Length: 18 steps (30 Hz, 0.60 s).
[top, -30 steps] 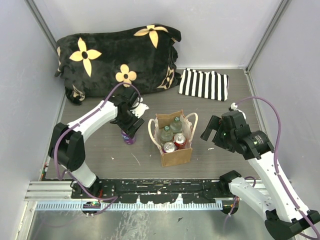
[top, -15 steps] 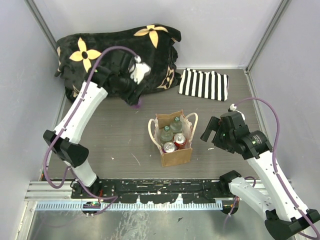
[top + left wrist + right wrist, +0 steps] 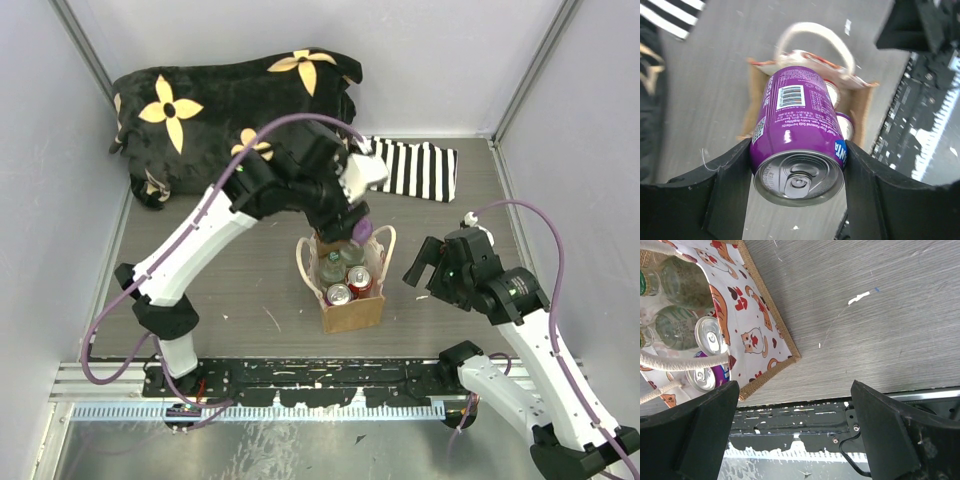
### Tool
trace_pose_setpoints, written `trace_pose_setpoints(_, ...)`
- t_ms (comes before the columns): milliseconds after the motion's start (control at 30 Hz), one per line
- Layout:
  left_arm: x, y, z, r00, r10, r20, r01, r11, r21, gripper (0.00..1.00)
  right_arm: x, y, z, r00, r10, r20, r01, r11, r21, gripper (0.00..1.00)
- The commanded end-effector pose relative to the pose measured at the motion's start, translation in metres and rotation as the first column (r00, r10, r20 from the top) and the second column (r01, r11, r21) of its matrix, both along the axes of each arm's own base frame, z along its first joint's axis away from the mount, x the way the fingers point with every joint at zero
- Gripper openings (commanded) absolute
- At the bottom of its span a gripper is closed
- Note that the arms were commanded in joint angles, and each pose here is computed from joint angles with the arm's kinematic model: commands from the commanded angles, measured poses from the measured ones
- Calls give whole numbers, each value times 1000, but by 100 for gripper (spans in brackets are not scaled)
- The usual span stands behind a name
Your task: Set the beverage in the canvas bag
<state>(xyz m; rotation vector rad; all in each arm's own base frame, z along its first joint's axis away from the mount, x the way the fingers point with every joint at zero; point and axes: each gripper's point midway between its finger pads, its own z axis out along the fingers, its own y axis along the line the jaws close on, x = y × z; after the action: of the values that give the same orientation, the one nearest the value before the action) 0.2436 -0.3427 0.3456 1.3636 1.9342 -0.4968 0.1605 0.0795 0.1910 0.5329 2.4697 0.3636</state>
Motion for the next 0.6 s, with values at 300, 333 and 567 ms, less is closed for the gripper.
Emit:
trace_pose_setpoints(300, -56, -22, -52, 995, -76, -71, 78, 997, 27, 0, -6, -4, 4, 999, -33, 21, 33, 999, 19, 100)
trace_pose_setpoints(333, -59, -25, -57, 994, -80, -77, 83, 996, 34, 0, -7, -4, 4, 999, -34, 21, 34, 999, 21, 100)
trace_pose_setpoints(567, -71, -42, -78, 990, -116, -83, 122, 990, 69, 0, -12, -9, 7, 998, -50, 34, 50, 999, 19, 100)
